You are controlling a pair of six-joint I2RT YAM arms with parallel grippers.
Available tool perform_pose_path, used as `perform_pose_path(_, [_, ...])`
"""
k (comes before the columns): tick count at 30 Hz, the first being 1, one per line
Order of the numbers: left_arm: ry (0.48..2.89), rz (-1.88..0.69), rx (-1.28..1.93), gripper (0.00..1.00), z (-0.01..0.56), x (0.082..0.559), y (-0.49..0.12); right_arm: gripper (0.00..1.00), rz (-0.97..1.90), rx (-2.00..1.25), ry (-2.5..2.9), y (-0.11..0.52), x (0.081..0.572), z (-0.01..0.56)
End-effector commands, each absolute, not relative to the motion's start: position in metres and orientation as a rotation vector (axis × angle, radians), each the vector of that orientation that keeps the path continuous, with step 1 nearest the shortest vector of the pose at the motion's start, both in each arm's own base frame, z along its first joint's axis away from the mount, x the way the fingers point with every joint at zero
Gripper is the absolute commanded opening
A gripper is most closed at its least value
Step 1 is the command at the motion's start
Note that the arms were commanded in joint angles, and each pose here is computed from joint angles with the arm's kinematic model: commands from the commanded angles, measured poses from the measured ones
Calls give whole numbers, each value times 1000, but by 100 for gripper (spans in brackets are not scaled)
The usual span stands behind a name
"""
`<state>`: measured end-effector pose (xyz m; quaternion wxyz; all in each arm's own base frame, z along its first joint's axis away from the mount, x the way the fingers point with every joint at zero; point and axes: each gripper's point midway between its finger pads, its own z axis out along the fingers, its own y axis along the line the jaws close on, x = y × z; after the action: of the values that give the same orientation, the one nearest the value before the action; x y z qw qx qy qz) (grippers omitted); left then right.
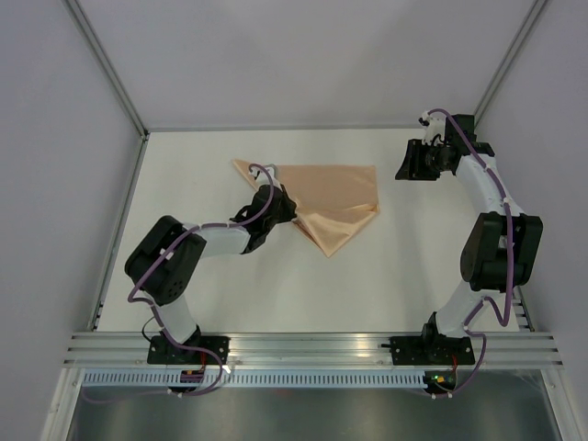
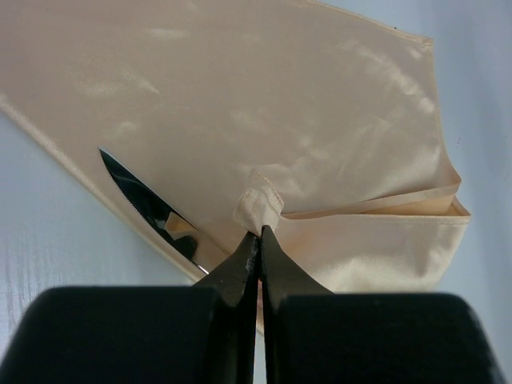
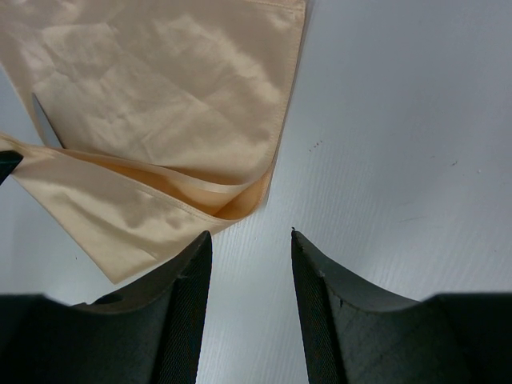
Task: Fold the napkin, place the utensils inside, and roll it up
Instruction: Fold the napkin at the center of the board.
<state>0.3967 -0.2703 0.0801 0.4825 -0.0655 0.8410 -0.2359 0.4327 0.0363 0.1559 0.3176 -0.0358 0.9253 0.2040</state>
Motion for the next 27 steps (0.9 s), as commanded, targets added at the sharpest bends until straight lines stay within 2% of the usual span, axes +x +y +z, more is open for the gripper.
perform_pose_path(1, [2069, -626, -215, 2, 74, 398, -269, 50, 554, -95, 2427, 41, 435, 156])
perform_pose_path(15, [2111, -664, -269, 2, 57, 405, -261, 50, 551, -105, 2433, 43, 434, 153])
perform_pose_path(27, [2145, -685, -286, 7, 46, 411, -259, 50, 551, -112, 2438, 45, 434, 152])
